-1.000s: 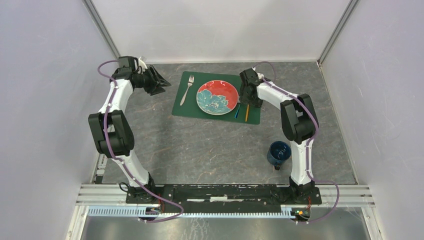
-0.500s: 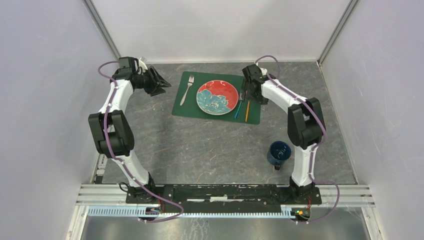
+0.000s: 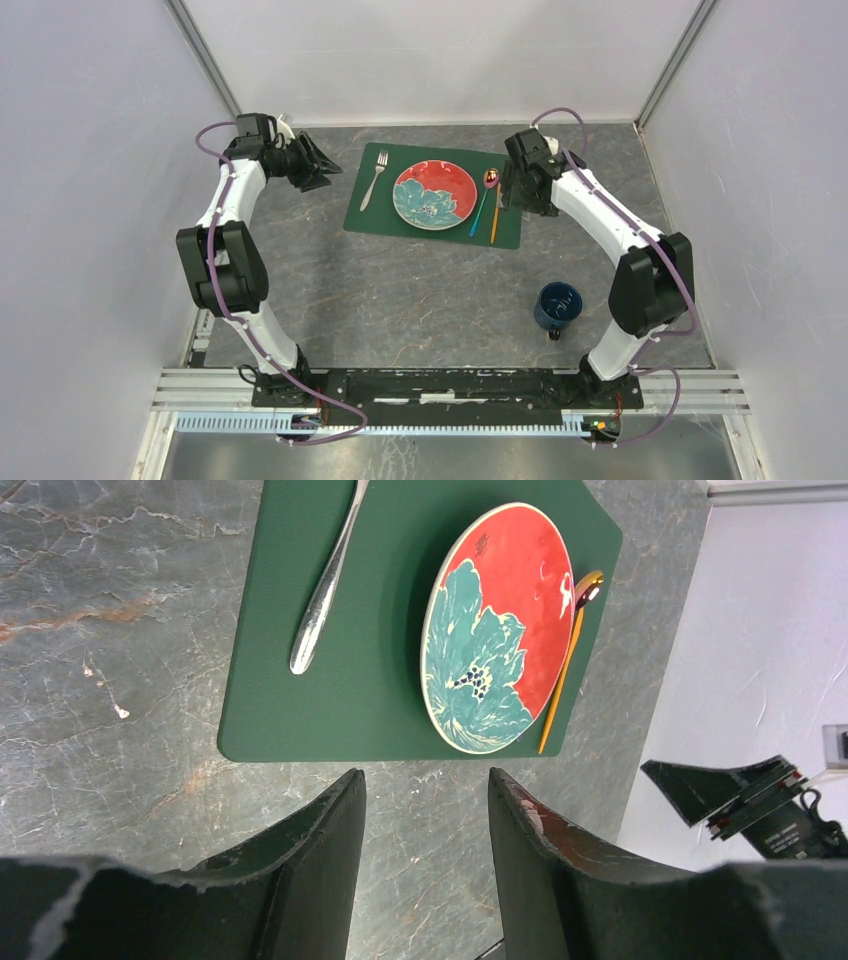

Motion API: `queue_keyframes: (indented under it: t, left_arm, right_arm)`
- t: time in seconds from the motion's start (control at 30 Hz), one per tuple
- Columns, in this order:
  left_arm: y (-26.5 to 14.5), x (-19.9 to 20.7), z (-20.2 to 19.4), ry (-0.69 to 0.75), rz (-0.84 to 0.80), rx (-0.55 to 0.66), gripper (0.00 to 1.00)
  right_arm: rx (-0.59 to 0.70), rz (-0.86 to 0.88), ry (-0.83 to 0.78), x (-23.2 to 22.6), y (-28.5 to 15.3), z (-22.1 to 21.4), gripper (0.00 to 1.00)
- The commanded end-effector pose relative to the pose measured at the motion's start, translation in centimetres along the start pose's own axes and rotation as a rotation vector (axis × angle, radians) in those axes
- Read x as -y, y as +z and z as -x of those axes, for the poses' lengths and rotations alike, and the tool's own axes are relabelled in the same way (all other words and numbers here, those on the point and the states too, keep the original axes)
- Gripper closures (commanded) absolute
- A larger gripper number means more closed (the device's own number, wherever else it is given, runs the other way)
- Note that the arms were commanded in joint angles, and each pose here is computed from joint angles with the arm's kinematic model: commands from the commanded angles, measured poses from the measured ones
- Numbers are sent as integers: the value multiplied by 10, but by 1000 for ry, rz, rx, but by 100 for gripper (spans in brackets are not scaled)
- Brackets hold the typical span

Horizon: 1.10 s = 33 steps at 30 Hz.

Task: Set the dinner table for one person
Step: Place the knife on the napkin, then pick up the cup at the corner of the board.

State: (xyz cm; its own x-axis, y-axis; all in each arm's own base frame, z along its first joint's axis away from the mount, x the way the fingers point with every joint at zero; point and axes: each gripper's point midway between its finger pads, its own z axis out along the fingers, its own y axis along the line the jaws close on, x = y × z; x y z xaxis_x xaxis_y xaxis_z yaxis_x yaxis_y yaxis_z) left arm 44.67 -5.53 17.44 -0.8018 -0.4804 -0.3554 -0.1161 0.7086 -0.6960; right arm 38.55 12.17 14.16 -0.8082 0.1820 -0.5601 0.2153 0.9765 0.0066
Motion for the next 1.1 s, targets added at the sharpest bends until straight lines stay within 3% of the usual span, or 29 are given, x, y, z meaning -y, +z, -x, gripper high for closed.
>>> queue_keyframes:
  t: [0.0, 0.27, 0.7, 1.07]
  left_arm:
    - [-16, 19, 10, 72, -52, 45, 45]
    - [-14, 19, 10, 63, -55, 46, 45]
    - [-5, 22, -3, 42, -81, -14, 45]
    - [15, 37, -28, 123, -55, -101, 46]
  right_arm:
    - [-42, -21, 11, 14, -30, -25, 17]
    - [-58, -88, 7, 29, -65, -46, 18]
    - [-154, -140, -21, 33, -98, -121, 21]
    - [-125, -102, 161, 54, -115, -146, 26]
